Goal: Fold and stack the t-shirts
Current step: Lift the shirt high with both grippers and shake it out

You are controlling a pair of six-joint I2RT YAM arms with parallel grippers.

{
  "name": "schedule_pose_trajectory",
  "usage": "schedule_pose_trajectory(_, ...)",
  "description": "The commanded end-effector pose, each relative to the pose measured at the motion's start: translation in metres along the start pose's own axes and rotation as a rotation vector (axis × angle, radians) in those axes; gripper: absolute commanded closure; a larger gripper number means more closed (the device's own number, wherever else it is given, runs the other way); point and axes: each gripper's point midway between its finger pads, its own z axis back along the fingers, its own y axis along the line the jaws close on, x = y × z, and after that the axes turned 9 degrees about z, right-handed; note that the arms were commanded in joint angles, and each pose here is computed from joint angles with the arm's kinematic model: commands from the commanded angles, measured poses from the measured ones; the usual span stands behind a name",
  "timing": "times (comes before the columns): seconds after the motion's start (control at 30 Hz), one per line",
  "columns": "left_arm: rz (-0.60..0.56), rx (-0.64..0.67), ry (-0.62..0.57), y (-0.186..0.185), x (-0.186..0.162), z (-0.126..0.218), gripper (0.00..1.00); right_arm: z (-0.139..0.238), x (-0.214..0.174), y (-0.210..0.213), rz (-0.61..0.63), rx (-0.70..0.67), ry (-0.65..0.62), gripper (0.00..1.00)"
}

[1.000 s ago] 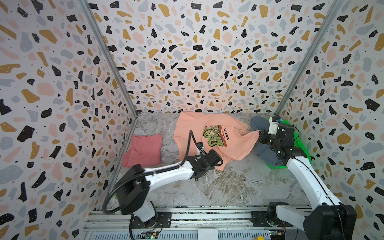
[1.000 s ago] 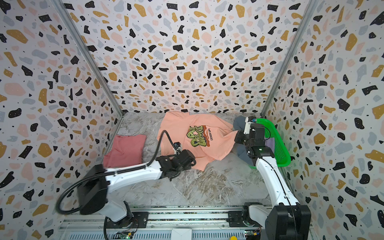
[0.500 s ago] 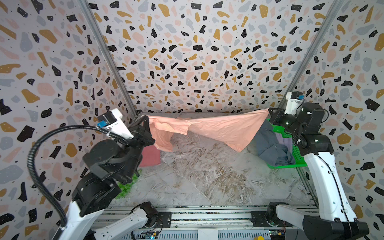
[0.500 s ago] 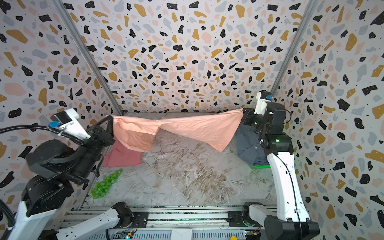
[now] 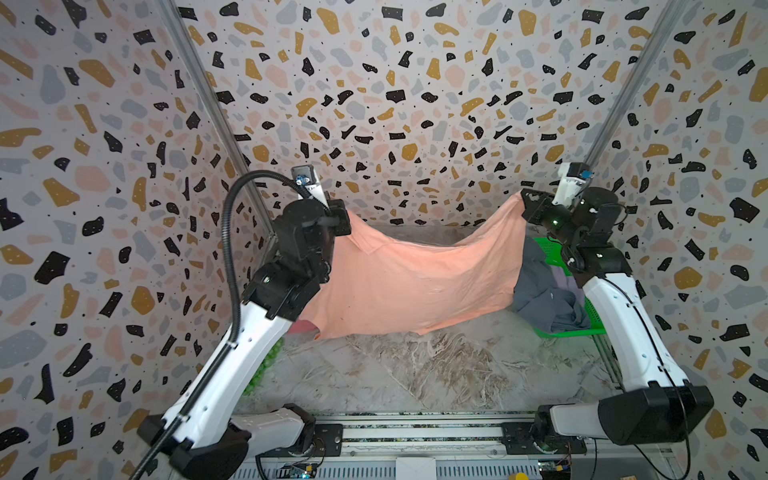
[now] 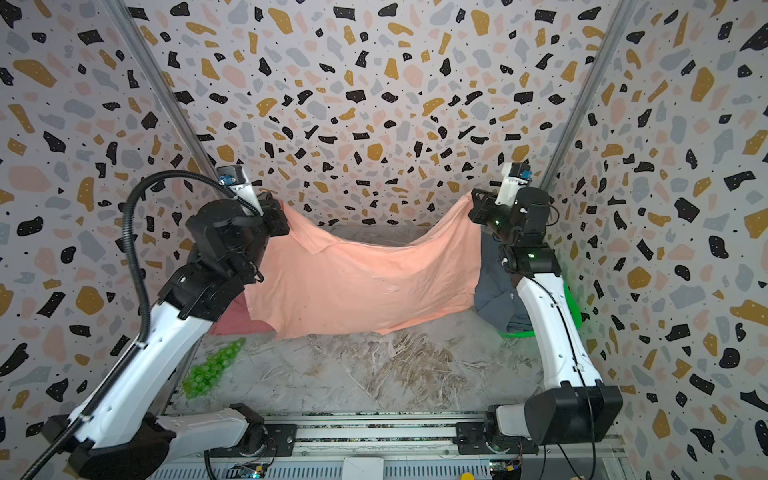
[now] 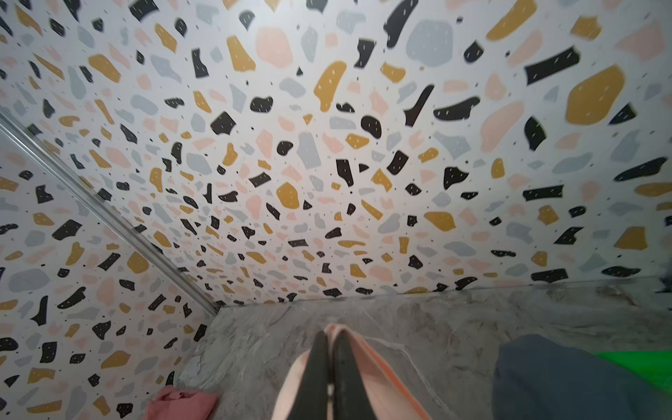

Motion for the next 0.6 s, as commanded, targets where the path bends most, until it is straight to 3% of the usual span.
schedule_pose_trajectory(0.0,0.072,-0.175,-0.044,-0.025,0.040,-0.035,1.00,-0.010,0.044,0.013,0.032,0.039,-0.125,1.00)
schedule_pose_trajectory(0.13,0.118,-0.257,0.032,-0.038,0.047,-0.101,1.00,-0.042,0.063,0.006,0.032,0.037,-0.161,1.00)
schedule_pose_trajectory(0.23,0.234,-0.361,-0.062,-0.038,0.103,-0.112,1.00,-0.034,0.117,0.012,0.083,0.056,-0.292,1.00)
schedule_pose_trajectory(0.4,0.342,-0.498,-0.338,-0.006,0.208,-0.038,1.00,0.021,0.201,0.031,0.175,0.055,-0.463,1.00)
schedule_pose_trajectory(0.5,0.291,-0.496,-0.426,0.007,0.222,0.018,1.00,0.060,0.201,0.042,0.202,0.049,-0.501,1.00)
schedule_pose_trajectory(0.57,0.250,-0.486,-0.399,0.008,0.208,0.042,1.00,0.078,0.178,0.044,0.203,0.044,-0.477,1.00)
